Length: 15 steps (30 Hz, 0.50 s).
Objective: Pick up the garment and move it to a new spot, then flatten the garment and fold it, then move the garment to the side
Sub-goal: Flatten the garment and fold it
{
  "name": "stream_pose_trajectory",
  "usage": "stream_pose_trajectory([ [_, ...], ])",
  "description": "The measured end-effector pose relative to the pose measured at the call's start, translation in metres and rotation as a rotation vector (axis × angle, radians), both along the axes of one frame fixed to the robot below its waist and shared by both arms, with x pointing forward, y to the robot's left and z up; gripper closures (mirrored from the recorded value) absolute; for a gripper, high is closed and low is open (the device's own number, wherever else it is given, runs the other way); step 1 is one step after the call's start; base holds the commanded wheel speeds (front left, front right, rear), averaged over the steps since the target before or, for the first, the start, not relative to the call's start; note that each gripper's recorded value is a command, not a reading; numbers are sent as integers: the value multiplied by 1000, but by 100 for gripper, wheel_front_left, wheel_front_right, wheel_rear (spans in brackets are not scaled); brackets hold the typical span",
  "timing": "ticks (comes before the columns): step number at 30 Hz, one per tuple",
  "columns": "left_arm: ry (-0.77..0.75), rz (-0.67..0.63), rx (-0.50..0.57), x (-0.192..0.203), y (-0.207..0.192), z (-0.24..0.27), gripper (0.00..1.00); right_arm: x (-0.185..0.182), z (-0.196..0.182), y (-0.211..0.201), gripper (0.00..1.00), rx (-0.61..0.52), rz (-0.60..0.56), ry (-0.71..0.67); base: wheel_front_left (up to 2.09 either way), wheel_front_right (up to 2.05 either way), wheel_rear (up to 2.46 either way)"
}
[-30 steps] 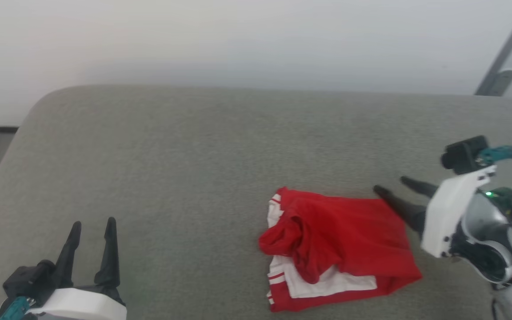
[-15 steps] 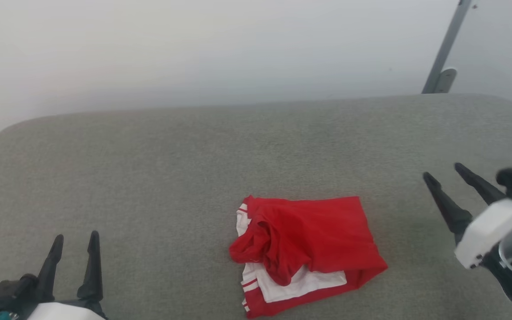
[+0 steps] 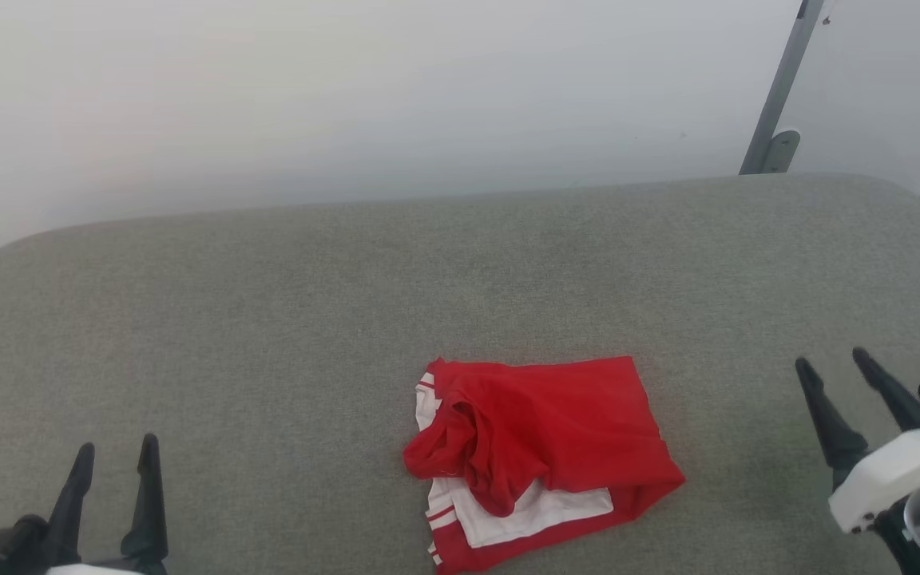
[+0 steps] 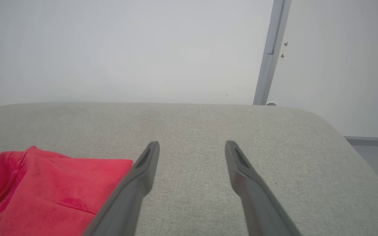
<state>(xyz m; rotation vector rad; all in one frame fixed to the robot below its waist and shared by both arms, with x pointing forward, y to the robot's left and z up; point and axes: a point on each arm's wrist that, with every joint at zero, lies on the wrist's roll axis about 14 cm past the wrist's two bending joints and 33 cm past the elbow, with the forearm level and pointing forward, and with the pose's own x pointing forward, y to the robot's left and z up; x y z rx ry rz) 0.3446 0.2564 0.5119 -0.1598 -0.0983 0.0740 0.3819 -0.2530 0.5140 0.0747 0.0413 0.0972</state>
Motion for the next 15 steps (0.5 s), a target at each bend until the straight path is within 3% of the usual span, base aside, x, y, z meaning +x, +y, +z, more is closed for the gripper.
stream_pose_trajectory([
  [15,11,23,-5,-4,8,-4,0,-8,-16,-2,0,22,-25,20,0,0,0],
])
